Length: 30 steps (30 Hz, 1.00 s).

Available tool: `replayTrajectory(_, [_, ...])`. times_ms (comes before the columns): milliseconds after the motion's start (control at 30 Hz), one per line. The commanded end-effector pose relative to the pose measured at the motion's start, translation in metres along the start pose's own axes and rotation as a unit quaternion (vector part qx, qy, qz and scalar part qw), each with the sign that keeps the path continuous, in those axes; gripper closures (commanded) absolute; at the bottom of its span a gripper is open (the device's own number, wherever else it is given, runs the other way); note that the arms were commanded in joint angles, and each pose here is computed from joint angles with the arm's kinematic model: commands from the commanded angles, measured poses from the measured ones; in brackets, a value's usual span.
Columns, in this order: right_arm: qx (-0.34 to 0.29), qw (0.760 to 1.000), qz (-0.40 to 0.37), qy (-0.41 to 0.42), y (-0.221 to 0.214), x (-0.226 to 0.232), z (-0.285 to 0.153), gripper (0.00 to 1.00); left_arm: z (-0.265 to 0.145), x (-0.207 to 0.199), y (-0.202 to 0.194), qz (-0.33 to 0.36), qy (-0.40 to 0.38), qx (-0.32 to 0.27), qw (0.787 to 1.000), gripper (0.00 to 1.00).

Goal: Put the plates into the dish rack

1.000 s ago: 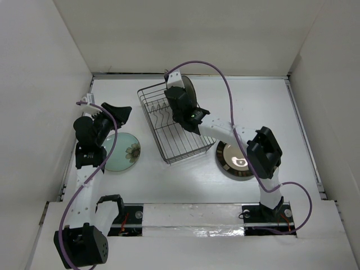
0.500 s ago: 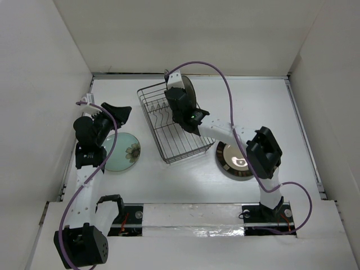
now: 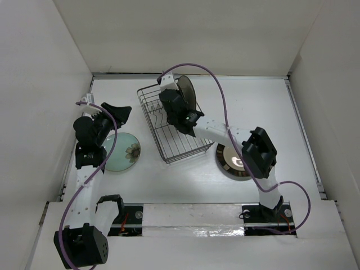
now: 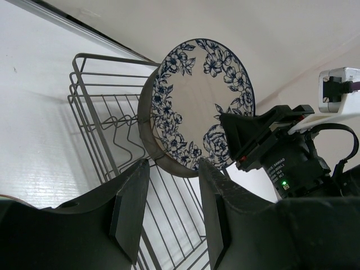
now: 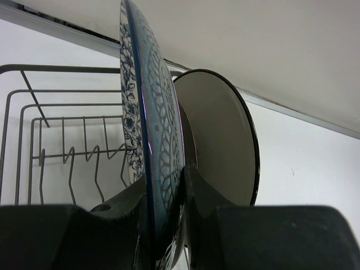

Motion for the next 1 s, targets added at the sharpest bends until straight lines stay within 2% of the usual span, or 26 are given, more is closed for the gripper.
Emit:
replayTrajectory(0, [-0.020,1.000,0.022,0.000,0.013,0.007,-0.002,0.77,-0.003,-0.014,0.008,0.021,-0.030,-0.018,0.999,0.63])
replayTrajectory(67, [-0.016,1.000,0.023,-0.006,0.013,0.007,-0.002,0.68,-0.001,-0.014,0.009,0.019,-0.030,-0.016,0.999,0.63])
replayTrajectory(200, [-0.022,0.999,0.035,-0.002,0.015,0.003,-0.006,0.59,-0.002,-0.013,0.007,0.017,-0.031,-0.016,0.999,0.63])
replayTrajectory(567, [-0.033,0.998,0.059,0.005,0.027,-0.011,-0.012,0.57,-0.001,-0.013,0.007,0.017,-0.032,-0.013,0.999,0.63])
replayTrajectory(733, [-0.080,0.989,0.106,0.060,0.060,-0.036,-0.042,0.57,0.000,-0.016,0.010,0.019,-0.038,-0.016,0.999,0.64])
replayTrajectory(767, [-0.090,0.986,0.111,0.082,0.064,-0.038,-0.047,0.68,-0.001,-0.017,0.010,0.019,-0.040,-0.017,0.999,0.66])
replayTrajectory(867, [-0.106,0.973,0.131,0.156,0.069,-0.030,-0.077,1.00,-0.002,-0.020,0.010,0.020,-0.049,-0.016,0.998,0.80])
replayTrajectory(900, [-0.092,0.967,0.153,0.183,0.056,-0.018,-0.086,1.00,-0.002,-0.021,0.011,0.021,-0.057,-0.017,0.998,0.86])
replayTrajectory(933, [-0.092,0.959,0.162,0.214,0.053,-0.006,-0.100,1.00,-0.003,-0.023,0.010,0.017,-0.064,-0.017,0.998,1.00])
replayTrajectory(967, [-0.097,0.946,0.179,0.253,0.053,-0.001,-0.115,1.00,-0.003,-0.023,0.009,0.014,-0.068,-0.015,0.997,1.00])
Point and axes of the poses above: each gripper's point midway between its finger pads, its own z axis out along the fingers, its own x axis along the line the jaws close on, y = z × x, the point moved 9 cm from there along -z, back along the fingers, and after that the axes turned 9 degrees about -z, right-handed, at the moved point
